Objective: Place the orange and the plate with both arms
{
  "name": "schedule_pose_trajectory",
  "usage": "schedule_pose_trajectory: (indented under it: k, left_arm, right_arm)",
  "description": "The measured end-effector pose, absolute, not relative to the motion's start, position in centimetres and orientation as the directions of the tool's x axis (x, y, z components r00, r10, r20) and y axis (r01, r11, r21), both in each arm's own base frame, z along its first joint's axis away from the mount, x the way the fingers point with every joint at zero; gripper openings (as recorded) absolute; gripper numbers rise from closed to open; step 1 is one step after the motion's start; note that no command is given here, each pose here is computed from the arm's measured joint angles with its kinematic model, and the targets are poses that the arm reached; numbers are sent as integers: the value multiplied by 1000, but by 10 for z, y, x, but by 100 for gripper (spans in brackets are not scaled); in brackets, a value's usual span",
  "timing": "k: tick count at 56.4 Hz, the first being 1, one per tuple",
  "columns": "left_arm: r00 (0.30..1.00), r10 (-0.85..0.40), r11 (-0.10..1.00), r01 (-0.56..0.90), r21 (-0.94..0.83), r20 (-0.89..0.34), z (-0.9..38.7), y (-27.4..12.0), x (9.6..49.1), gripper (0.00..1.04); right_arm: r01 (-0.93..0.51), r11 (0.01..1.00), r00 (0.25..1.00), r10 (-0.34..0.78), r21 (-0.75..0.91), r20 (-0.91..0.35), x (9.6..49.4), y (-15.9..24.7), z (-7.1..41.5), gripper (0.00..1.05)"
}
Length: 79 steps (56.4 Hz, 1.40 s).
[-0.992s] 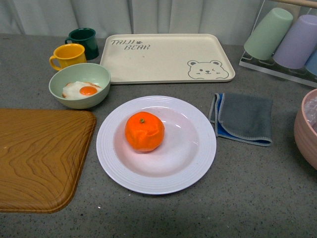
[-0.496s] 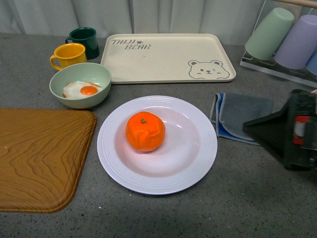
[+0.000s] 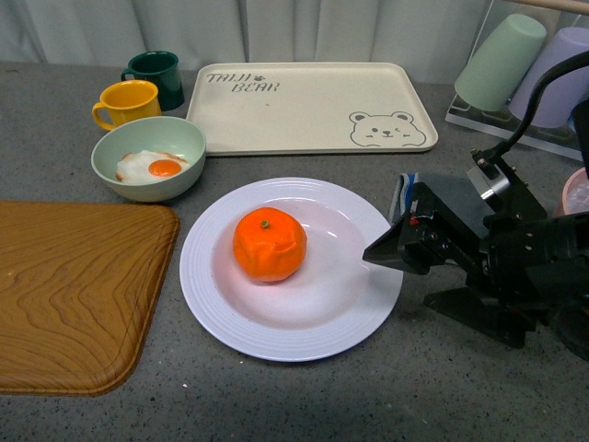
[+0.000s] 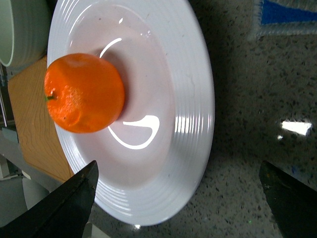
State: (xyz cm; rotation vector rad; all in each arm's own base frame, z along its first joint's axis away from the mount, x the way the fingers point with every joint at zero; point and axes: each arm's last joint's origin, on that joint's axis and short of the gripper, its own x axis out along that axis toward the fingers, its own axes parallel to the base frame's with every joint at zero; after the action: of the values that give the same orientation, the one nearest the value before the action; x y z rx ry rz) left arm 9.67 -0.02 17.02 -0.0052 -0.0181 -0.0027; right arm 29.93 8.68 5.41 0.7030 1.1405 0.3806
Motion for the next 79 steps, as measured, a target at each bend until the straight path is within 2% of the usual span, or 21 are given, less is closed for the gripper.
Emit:
schedule_pose_trajectory:
  k: [18,27,38,45,53,67,79]
  left_arm:
    - [1000,-2,1000,2,-5,18,170,0,97,98]
    - [1000,-3,1000,3,-5,18,170,0,97,98]
    - [1000,-2,1000,2,-5,18,170,0,97,98]
    - [1000,-3,1000,3,-5,18,170,0,97,98]
    - [1000,-3,1000,3,-5,18,170,0,97,98]
    - [1000,-3,1000,3,-5,18,170,0,97,98]
    - [1000,-3,1000,3,-5,18,170,0,97,98]
  right_arm:
    - [165,636,364,671,754,-646,332,106,29,95]
    - [190,637,354,665,747,-657,339,117,31,95]
    - [262,676,301,621,689,-724,341,121,30,66]
    - [316,702,264,581,639,-770,340,114,26,41]
    - [331,716,242,565,614,-789,340,109,26,20]
    - [275,702,259,604,657,-753,345,109,38,8]
    - [207,670,333,637,713,-695,344,107,43,4]
